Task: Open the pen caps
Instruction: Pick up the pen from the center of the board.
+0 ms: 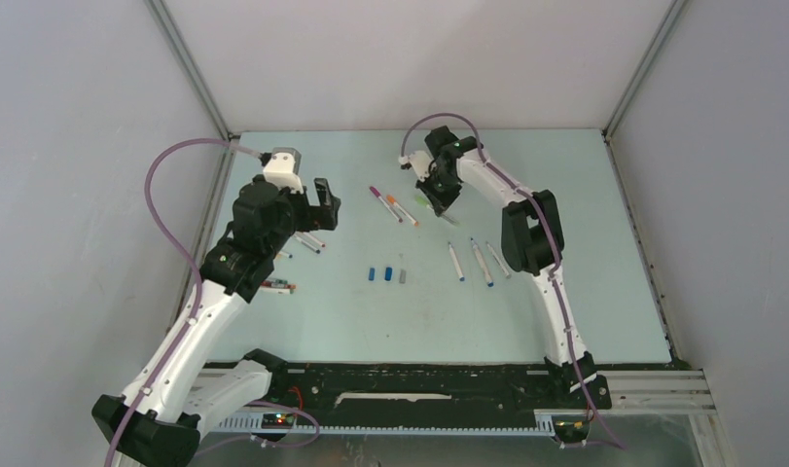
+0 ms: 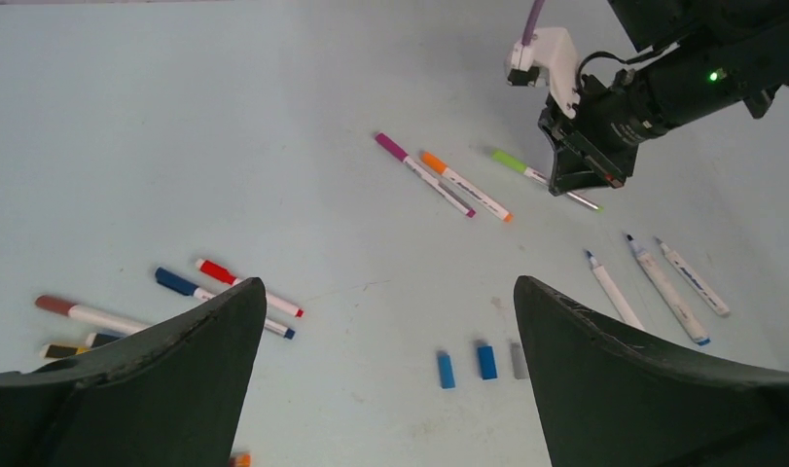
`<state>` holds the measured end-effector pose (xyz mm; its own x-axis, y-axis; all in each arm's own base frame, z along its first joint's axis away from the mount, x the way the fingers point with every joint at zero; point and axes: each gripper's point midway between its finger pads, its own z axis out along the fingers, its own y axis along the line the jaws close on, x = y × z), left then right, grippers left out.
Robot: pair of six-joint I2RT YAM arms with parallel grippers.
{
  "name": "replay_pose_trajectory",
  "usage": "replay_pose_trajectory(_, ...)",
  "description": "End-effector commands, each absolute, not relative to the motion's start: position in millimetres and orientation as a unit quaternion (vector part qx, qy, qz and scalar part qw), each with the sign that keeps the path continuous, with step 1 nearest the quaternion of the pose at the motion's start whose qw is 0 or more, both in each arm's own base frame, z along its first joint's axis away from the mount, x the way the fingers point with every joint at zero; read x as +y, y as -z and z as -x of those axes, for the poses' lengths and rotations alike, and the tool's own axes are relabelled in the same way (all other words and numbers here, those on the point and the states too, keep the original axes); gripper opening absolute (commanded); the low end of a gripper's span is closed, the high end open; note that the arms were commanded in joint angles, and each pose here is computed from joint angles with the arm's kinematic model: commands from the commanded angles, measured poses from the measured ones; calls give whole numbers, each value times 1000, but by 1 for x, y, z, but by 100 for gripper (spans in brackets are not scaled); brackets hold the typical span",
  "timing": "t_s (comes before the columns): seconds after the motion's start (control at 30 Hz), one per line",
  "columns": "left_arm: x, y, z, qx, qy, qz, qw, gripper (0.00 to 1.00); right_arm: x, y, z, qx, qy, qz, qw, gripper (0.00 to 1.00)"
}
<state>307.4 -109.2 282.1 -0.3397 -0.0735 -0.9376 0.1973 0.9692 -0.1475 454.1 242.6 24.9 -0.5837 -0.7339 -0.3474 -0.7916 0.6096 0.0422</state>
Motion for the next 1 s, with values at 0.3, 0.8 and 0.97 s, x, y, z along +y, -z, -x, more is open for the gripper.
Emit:
replay_pose_trajectory(0.3,-165,-308,-286,747,284,-106,592,100,276,-186,-354,786,-276,478,278,0)
replay_pose_trajectory(0.8,-237,-354,-252,591,553,13,587,100,215,-278,-249,620,-596,383,337,0)
replay_pose_trajectory(0.97,-258,-354,-261,588,566,26,577,100,215,-270,-248,623,-621,364,308,0)
